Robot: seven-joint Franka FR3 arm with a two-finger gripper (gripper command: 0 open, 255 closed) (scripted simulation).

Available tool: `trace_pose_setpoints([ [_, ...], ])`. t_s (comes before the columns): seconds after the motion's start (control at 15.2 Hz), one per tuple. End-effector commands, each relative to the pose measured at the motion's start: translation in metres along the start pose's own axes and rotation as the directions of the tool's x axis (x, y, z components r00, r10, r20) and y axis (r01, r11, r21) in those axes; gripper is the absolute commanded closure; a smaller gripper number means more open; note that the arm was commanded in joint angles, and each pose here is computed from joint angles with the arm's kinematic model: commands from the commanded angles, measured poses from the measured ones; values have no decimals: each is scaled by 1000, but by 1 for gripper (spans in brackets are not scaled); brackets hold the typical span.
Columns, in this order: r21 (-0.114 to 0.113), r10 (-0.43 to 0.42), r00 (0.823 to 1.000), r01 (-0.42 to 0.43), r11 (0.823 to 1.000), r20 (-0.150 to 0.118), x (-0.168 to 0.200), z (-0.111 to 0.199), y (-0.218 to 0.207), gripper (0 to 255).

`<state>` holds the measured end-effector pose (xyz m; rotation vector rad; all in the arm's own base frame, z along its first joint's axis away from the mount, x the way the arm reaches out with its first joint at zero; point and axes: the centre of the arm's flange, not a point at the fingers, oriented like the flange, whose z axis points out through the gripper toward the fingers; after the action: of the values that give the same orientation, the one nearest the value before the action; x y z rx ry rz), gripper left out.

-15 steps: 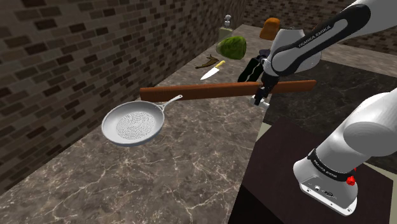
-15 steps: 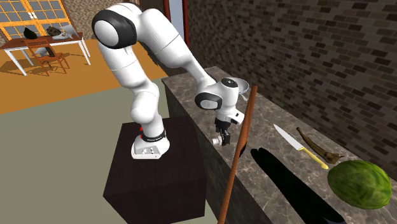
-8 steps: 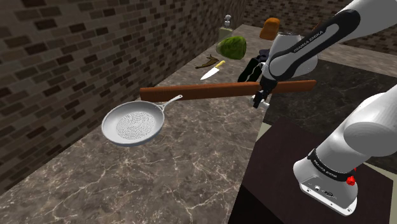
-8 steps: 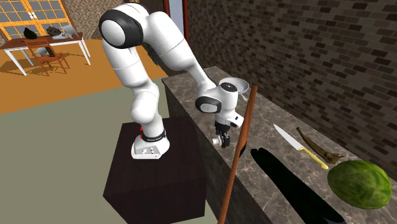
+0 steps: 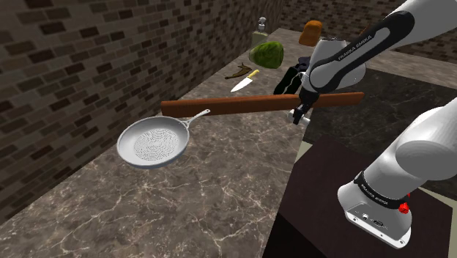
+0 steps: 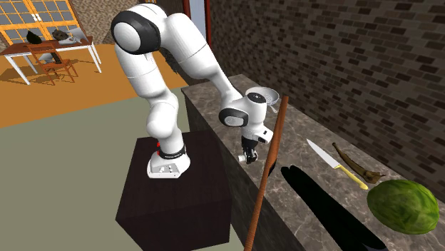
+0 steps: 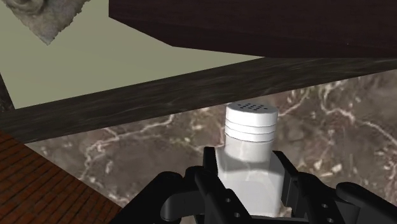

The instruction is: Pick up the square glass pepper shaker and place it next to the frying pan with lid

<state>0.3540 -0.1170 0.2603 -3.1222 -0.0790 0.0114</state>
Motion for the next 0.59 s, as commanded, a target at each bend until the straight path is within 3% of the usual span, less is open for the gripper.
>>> trace_pose_setpoints([
  [0.0,0,0,1000,0,1000,0,0,0,0,255],
  [0.33,0,0,1000,0,1000,0,0,0,0,255],
  [0.53,0,0,1000,0,1000,0,0,-16,0,255],
])
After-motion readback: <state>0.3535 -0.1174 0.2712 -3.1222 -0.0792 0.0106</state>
